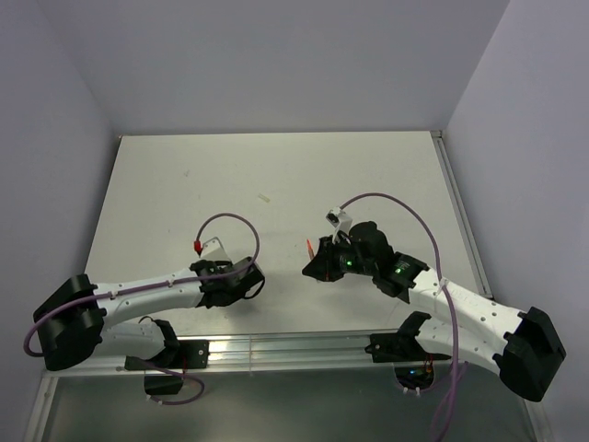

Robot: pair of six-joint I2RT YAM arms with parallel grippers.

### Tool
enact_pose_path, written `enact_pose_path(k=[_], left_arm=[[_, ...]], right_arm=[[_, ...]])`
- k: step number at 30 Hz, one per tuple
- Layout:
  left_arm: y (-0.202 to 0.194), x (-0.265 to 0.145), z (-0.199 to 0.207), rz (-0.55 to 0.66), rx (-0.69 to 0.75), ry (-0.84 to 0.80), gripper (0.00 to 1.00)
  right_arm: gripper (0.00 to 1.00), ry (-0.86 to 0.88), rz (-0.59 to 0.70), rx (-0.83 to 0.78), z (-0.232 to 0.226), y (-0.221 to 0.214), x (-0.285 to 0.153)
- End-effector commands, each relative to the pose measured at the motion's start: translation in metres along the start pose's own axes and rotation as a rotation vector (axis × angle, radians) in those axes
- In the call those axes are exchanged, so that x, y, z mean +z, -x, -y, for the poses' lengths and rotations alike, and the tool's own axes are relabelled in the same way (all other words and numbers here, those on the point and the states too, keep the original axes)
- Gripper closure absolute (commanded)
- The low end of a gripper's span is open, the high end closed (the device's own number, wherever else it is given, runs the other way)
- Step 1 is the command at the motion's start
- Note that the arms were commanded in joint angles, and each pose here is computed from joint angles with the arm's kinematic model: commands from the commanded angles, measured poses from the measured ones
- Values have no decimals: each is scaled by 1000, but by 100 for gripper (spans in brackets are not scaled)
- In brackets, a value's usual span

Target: Insert the pens into the pen caps

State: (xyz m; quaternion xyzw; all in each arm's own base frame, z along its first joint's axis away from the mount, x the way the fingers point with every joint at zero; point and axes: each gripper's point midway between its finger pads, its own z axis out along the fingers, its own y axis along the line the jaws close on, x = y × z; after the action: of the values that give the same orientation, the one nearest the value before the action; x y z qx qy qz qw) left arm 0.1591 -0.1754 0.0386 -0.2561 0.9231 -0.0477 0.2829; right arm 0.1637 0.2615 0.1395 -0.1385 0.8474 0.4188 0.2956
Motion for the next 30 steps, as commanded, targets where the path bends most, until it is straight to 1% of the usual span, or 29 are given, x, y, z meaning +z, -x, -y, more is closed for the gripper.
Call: enact_pose_path(k=[1,2,4,5,6,18,23,30], left_arm=[[1,7,8,-3,8,-27,94],[1,9,16,-9,3,-56,96],[-1,13,21,-20,38,-73,97],[-2,15,21,-34,42,-76,100],[-3,16,29,-39,34,-104,100],[-5,27,33,-48,65,-88,100],[-8,28,43,-63,69,-125,100],[-10,33,55,-70,92,-137,100]], right_arm=[[100,6,29,-29,-3,6,-2],[100,8,29,-30,-4,6,-2],[100,6,29,-31,-4,6,-2],[100,2,28,-30,-3,5,-3],[100,-1,27,-30,-2,4,-3],[100,-13,33,-19,2,1,-6],[100,-19,36,-20,2,1,-7],[100,-23,35,-18,3,1,-8]])
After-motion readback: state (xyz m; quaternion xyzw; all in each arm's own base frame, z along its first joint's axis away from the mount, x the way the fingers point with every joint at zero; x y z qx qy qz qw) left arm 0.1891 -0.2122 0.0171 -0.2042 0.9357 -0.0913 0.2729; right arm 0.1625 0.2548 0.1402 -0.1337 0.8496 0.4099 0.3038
